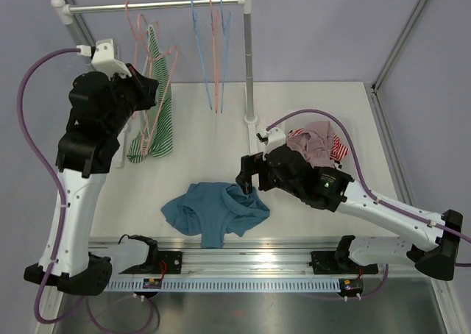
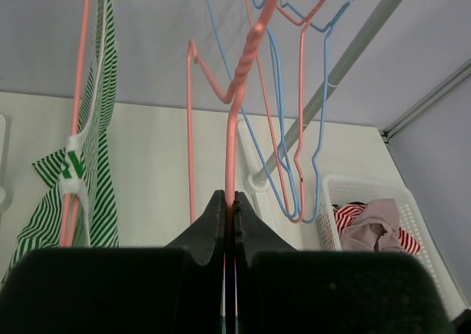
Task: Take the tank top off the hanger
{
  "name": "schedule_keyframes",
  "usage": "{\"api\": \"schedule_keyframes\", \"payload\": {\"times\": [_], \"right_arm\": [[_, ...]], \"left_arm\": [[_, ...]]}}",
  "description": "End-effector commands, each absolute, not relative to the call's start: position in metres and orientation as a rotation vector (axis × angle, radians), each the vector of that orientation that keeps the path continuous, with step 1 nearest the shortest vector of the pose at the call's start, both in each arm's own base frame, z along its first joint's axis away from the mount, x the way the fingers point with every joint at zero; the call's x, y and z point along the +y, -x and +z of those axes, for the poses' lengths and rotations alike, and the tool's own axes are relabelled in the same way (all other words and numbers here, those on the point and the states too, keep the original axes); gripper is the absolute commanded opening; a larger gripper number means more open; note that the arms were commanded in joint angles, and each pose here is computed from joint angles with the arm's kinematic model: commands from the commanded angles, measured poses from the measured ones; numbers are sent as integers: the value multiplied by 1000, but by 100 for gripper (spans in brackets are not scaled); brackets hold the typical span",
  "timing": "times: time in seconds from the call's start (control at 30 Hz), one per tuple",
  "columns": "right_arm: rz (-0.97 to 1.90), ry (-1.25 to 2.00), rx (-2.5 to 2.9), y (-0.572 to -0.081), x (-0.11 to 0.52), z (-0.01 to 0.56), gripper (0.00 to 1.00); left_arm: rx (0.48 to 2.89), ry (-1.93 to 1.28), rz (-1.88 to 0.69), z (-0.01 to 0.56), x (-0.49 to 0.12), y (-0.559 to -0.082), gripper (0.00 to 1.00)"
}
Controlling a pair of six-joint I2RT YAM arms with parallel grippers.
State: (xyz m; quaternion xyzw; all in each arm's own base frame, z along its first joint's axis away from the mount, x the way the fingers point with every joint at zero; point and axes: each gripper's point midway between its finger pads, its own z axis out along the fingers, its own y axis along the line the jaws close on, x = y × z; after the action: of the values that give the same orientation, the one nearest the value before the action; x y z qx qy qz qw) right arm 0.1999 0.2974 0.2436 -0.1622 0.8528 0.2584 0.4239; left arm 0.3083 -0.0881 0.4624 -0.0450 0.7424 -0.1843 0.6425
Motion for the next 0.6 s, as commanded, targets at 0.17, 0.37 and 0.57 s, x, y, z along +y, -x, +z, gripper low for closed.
{"api": "schedule_keyframes", "payload": {"times": [0.17, 0.37, 0.57], "right_arm": [[714, 338, 2082, -192, 284, 252, 100], [753, 357, 2075, -183, 280, 252, 100], [775, 378, 2098, -177, 281, 240, 100]], "left_arm": [[1629, 77, -364, 490, -98, -376, 0], [1550, 50, -377, 513, -112, -419, 0], [1542, 39, -342, 521, -117, -457, 0]]}}
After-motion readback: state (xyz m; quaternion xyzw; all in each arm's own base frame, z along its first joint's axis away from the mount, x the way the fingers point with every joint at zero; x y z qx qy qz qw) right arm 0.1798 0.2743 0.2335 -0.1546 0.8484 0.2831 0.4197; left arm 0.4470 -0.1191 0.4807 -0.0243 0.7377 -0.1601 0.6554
